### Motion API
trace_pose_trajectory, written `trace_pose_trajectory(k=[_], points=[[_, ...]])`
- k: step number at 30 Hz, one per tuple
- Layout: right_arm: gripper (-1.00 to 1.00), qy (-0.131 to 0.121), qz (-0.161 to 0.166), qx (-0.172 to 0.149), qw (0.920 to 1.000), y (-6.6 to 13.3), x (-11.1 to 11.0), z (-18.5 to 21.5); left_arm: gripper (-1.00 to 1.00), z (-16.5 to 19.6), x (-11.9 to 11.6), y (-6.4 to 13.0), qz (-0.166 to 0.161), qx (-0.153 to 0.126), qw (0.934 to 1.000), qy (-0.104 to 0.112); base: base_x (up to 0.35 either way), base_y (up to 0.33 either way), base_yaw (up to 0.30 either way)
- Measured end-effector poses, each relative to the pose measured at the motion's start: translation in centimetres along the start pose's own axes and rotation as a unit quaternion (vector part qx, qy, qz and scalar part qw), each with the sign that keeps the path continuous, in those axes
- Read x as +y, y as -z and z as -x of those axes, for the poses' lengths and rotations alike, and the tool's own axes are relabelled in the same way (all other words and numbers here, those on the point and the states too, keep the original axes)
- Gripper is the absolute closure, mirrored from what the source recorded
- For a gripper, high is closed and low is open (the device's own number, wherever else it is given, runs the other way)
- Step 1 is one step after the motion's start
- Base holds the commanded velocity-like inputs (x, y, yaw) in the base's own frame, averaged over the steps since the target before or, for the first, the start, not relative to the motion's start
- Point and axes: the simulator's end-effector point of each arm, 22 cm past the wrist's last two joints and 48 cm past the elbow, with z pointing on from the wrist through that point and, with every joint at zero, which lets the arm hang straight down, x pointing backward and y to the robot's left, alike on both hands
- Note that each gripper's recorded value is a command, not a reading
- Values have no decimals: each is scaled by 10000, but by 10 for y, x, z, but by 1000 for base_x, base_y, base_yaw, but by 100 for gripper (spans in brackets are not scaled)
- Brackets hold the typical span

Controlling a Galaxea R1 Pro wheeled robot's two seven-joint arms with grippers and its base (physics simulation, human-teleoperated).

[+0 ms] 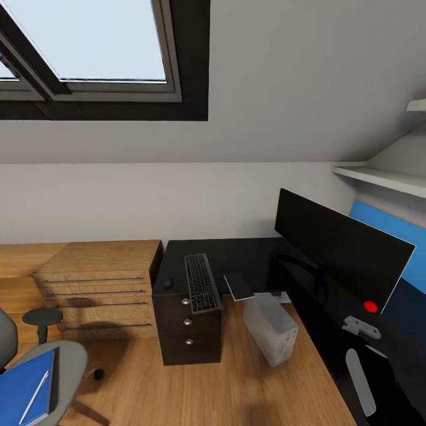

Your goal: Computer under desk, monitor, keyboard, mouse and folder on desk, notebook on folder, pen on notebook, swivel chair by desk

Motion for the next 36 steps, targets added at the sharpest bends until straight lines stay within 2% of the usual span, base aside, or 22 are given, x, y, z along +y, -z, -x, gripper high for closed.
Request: trace_pose_trajectory(k=[11, 30, 36], points=[[-100, -36, 6, -26, 10000, 1, -2, 3, -100, 1, 0, 0, -4, -12, 10000, 1, 0, 0, -51], [-100, -179, 4, -149, 9997, 6, -10, 14, -100, 8, -2, 1, -33, -111, 9999, 15, 0, 0, -210], [-100, -200, -17, -369, 9991, 6, -13, 24, -100, 10, -1, 1, -29, -132, 9999, 10, 0, 0, -226]])
